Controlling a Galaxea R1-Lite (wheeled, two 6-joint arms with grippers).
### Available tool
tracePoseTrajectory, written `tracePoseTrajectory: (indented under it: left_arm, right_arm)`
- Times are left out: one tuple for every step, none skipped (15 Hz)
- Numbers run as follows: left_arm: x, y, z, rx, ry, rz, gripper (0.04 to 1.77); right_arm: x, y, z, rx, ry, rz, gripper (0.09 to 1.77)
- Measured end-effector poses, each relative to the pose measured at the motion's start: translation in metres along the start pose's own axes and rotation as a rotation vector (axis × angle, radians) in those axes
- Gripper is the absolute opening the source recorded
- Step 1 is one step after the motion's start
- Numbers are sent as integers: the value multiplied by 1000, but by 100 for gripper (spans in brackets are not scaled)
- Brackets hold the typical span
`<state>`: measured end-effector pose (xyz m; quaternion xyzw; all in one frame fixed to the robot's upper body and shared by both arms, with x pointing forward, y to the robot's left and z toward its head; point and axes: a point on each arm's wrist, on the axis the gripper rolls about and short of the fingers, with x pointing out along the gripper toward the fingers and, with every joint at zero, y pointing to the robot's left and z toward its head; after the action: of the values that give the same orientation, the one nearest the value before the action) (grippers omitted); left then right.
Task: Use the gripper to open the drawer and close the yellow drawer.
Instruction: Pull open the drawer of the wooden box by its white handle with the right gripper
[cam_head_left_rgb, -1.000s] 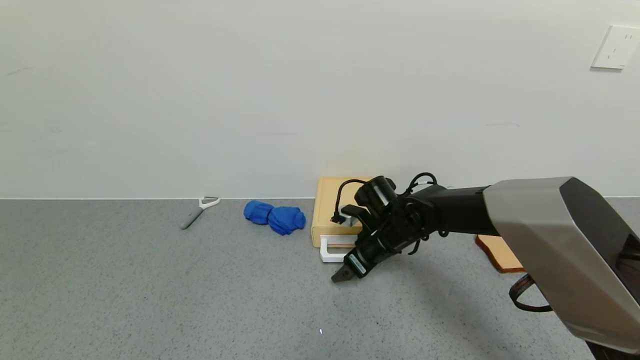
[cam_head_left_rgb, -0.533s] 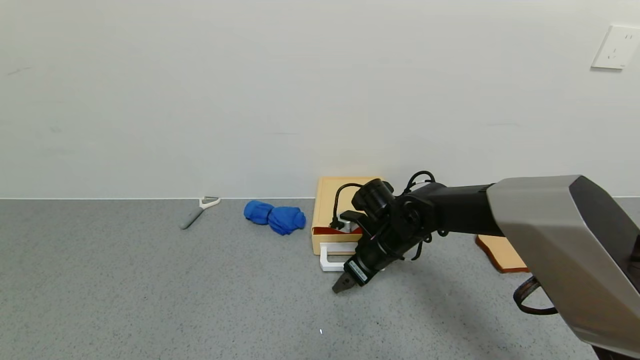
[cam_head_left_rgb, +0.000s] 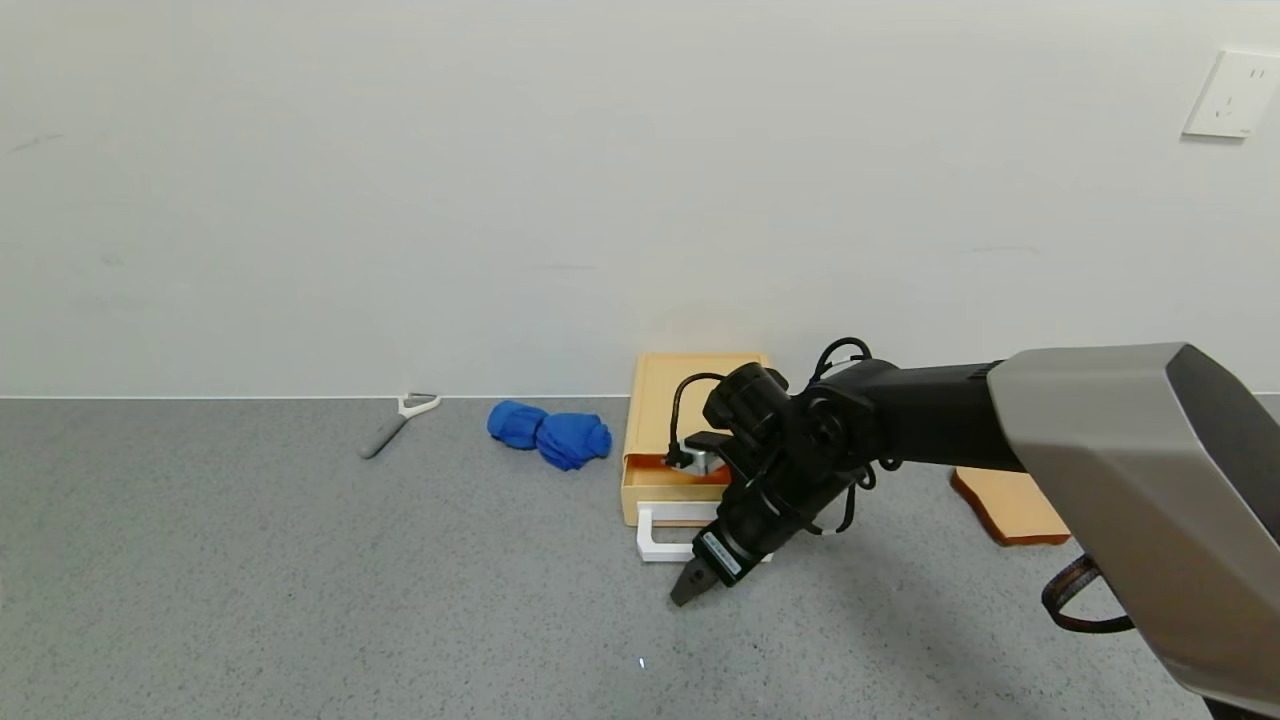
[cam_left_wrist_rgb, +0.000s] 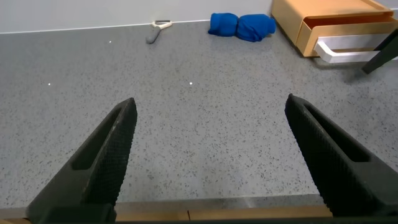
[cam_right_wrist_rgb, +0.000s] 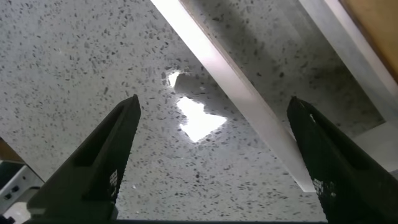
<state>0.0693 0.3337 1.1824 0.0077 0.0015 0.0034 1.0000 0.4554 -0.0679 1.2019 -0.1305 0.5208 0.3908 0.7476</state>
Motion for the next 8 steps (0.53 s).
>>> tracePoseTrajectory:
  left_arm:
    - [0,0,0,0,0,0,172]
    - [0,0,0,0,0,0,172]
    - [0,0,0,0,0,0,172]
    - [0,0,0,0,0,0,172]
    - [0,0,0,0,0,0,172]
    - [0,0,0,0,0,0,172]
    - [0,0,0,0,0,0,172]
    - [0,0,0,0,0,0,172]
  right_arm:
    - [0,2,0,3,1,2,171]
    - [0,4,-1,2,6,3,171]
    - [0,6,-2,1,11,4,171]
    - [0,9,-3,4,17,6,171]
    - [0,13,-5,9,24,8,171]
    - [0,16,-7,13,31,10,171]
    - [0,19,-8,20,38,12,171]
    - [0,22,-10,30,47,14,171]
